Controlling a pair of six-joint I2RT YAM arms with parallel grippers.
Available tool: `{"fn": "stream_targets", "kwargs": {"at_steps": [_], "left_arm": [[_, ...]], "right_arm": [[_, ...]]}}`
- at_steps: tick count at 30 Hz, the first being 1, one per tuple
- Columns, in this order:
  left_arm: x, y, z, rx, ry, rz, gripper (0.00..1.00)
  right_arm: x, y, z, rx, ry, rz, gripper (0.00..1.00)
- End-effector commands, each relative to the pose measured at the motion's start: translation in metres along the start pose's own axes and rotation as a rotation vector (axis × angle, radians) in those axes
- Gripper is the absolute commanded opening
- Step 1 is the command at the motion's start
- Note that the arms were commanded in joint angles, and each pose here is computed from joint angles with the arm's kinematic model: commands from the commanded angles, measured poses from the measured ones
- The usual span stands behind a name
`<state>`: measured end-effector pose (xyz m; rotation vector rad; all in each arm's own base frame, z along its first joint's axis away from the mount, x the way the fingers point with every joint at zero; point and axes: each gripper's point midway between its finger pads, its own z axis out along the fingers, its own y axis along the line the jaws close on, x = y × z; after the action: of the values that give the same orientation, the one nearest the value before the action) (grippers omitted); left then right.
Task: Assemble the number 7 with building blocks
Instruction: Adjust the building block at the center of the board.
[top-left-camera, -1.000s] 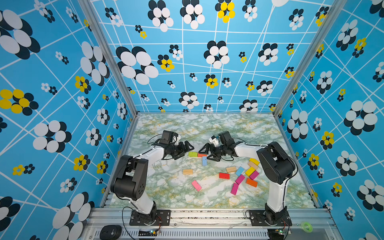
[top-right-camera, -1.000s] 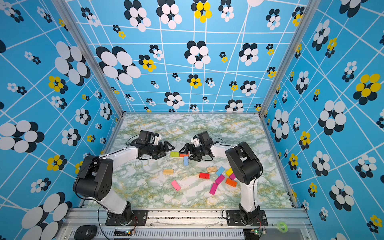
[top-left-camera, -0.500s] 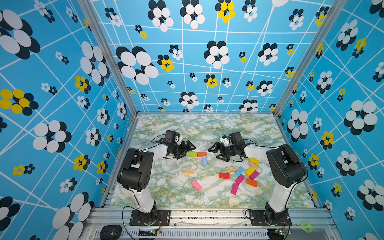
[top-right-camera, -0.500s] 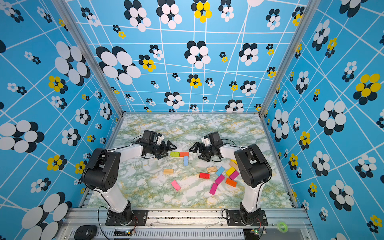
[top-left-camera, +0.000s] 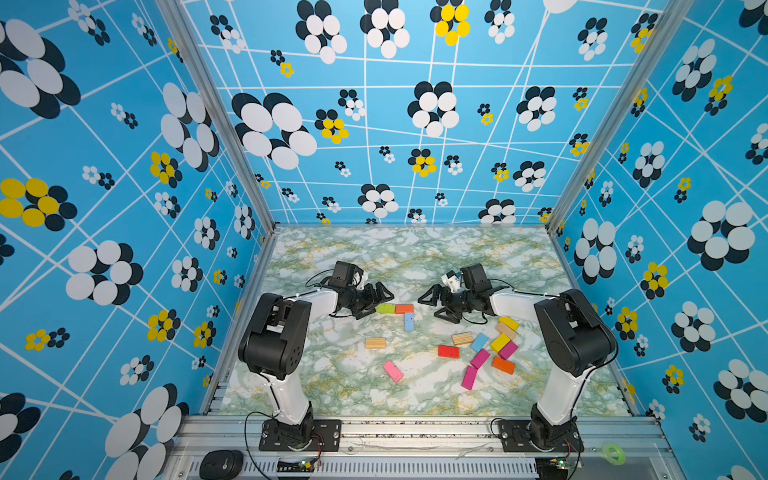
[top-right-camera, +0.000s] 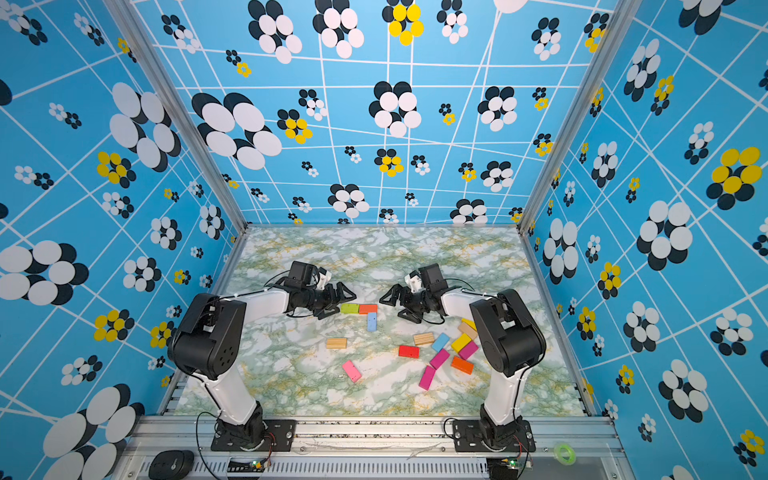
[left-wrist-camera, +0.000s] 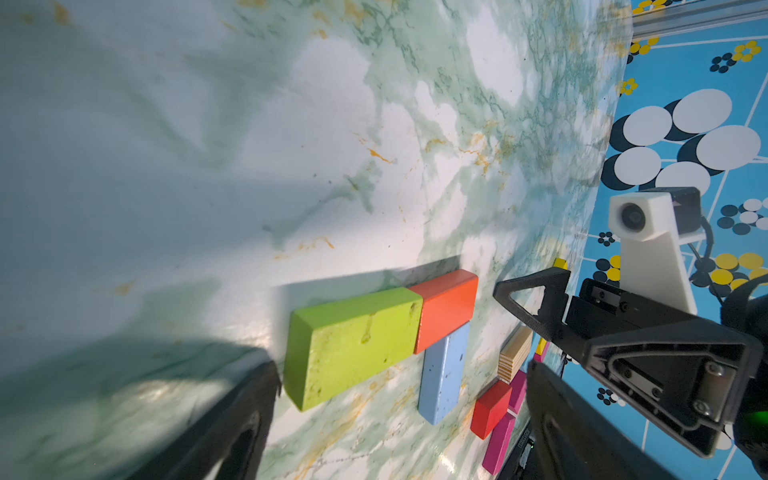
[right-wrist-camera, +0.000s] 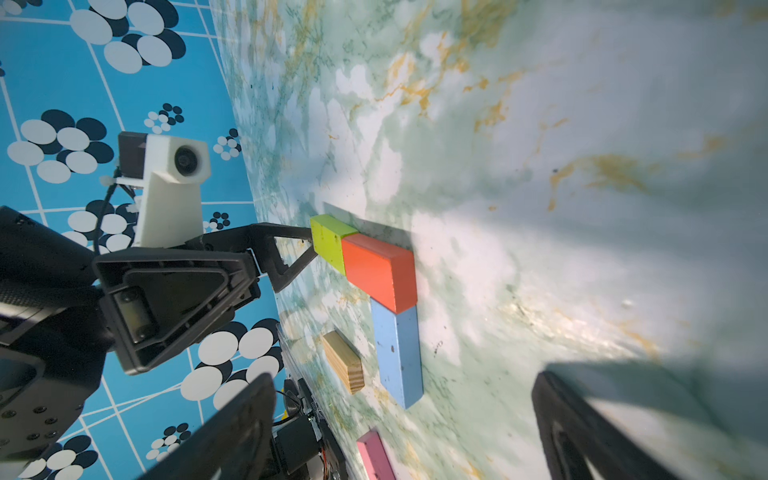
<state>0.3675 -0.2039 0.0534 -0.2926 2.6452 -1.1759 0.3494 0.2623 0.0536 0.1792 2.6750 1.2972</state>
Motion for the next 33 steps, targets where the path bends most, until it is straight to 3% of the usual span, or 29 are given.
{"fn": "stream_targets", "kwargs": {"at_steps": [1, 20, 33], "left_arm": [[0.002, -0.004, 0.004, 0.013, 0.011, 0.01, 0.96], [0.007, 0.001, 0.0, -0.026, 0.023, 0.028, 0.96], [0.011, 0.005, -0.051, -0.08, -0.021, 0.061, 0.96]], "right_arm": [[0.006, -0.01, -0.005, 0.035, 0.001, 0.006, 0.99], [0.005, -0.014, -0.002, 0.038, 0.004, 0.012, 0.99], [0.009, 0.003, 0.018, 0.038, 0.055, -0.041, 0.98]]}}
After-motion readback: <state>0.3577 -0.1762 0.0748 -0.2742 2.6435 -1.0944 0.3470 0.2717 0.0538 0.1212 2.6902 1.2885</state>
